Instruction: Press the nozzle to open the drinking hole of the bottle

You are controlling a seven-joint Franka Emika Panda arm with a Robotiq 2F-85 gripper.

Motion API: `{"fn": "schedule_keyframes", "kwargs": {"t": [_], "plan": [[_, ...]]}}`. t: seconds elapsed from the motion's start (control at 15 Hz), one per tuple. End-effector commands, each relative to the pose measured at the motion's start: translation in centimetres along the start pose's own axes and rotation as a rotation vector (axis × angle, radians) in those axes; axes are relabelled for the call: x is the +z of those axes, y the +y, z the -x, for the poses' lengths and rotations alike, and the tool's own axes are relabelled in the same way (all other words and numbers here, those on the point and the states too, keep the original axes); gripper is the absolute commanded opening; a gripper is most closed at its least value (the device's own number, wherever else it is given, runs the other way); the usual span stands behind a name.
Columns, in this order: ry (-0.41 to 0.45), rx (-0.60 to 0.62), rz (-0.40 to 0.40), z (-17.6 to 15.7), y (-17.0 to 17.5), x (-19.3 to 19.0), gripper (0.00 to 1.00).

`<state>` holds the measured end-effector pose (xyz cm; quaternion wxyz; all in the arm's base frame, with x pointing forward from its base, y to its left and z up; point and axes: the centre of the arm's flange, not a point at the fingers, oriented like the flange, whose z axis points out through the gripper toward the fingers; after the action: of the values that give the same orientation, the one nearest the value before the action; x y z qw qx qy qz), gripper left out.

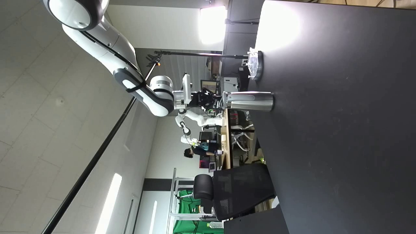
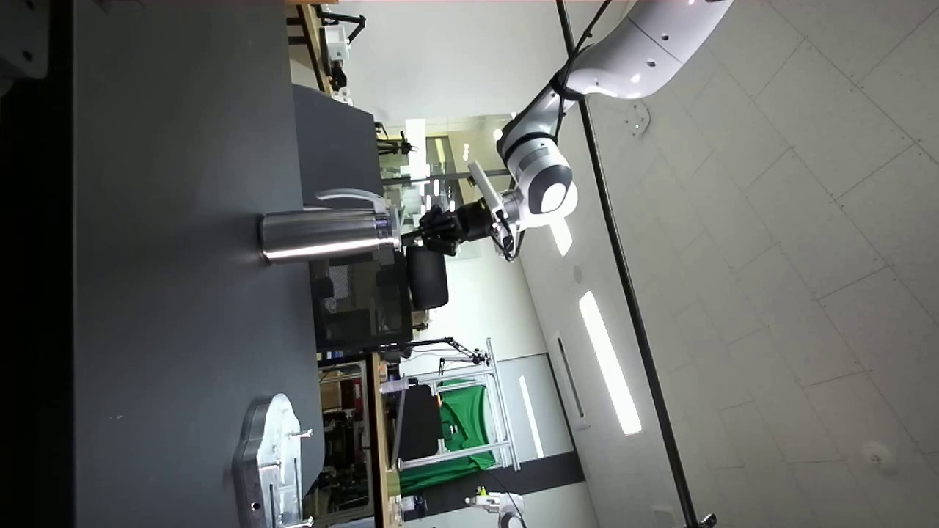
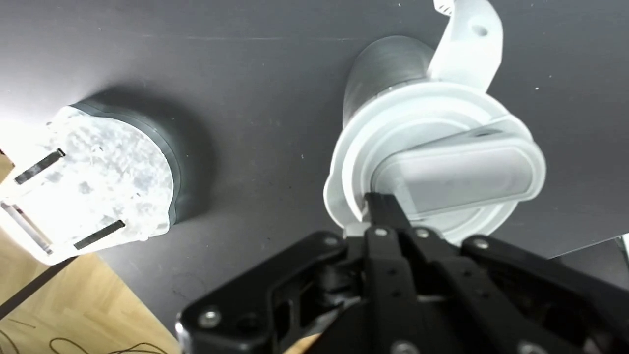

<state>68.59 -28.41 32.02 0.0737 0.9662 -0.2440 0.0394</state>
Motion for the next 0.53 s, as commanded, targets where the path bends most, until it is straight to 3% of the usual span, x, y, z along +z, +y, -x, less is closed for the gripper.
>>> {"fn": "schedule_keyframes", "kwargs": {"t": [0.0,0.47], "plan": [[-0.027,0.042,0.0,-1.5,0.3,1.8,0.0],[-0.026,0.08,-0.056,-2.2,1.1,0.4,0.0]]}}
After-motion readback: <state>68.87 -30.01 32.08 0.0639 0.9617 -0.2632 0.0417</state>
